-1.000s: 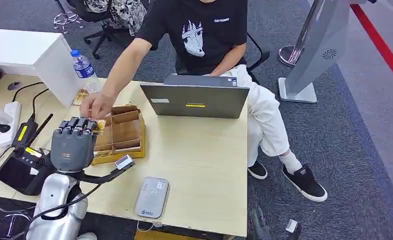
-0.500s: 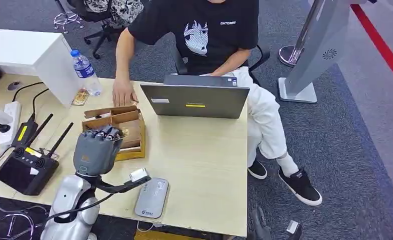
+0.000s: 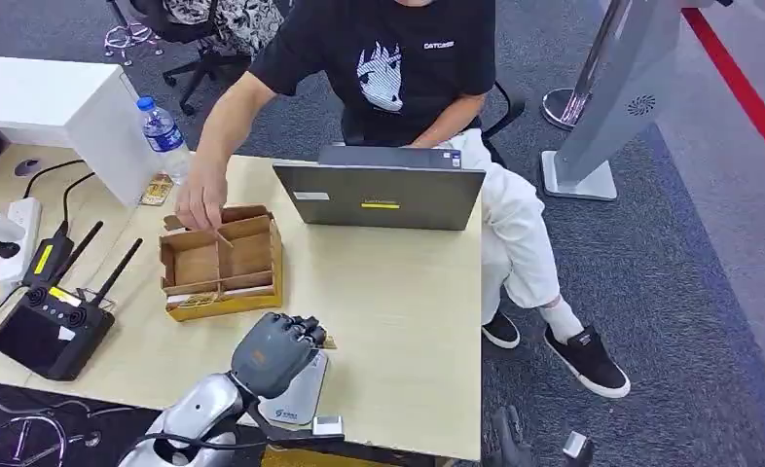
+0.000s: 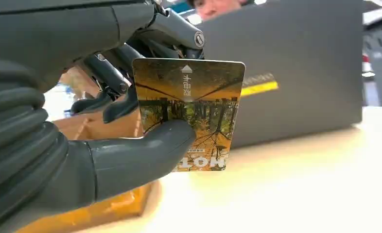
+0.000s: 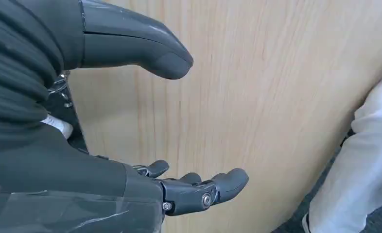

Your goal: Pass the card to the sensor for recognition and then transmit it.

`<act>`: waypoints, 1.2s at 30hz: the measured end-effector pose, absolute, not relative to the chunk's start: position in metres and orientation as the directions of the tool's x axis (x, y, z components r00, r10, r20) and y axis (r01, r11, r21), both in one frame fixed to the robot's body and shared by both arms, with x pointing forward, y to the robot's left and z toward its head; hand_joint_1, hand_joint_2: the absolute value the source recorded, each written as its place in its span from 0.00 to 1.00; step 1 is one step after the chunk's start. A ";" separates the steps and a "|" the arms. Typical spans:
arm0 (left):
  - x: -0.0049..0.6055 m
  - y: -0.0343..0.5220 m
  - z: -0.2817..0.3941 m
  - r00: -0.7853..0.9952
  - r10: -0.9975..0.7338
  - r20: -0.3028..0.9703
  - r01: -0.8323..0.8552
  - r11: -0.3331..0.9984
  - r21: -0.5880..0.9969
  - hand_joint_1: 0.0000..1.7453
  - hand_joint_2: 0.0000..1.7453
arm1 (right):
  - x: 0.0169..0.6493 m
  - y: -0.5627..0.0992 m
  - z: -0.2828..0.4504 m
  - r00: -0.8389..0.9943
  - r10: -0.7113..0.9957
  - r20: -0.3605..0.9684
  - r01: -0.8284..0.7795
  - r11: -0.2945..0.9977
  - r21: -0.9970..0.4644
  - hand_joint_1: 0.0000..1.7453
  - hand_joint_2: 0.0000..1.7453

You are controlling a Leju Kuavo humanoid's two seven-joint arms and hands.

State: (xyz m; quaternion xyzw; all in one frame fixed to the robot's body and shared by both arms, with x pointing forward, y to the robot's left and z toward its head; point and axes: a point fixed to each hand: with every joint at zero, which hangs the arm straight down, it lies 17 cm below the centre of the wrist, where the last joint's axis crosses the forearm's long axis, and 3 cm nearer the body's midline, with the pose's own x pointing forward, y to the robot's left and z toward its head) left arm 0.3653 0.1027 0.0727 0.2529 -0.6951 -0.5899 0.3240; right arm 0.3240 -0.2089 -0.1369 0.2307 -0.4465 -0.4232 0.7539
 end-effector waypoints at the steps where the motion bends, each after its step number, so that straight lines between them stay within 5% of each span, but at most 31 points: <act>1: 0.364 0.102 0.069 -0.668 -0.729 0.149 0.037 0.168 0.985 1.00 1.00 | 0.324 -0.209 -0.137 0.243 -0.844 0.478 0.432 0.535 0.726 0.00 1.00; 23: 0.342 0.079 0.016 -0.729 -0.637 0.251 0.244 0.101 0.965 1.00 1.00 | 0.326 -0.209 -0.136 0.253 -0.836 0.486 0.424 0.548 0.721 0.00 1.00; 36: 0.399 0.073 0.168 -0.670 -0.743 0.011 -0.263 0.251 0.932 1.00 1.00 | 0.326 -0.206 -0.139 0.275 -0.826 0.493 0.426 0.564 0.707 0.00 1.00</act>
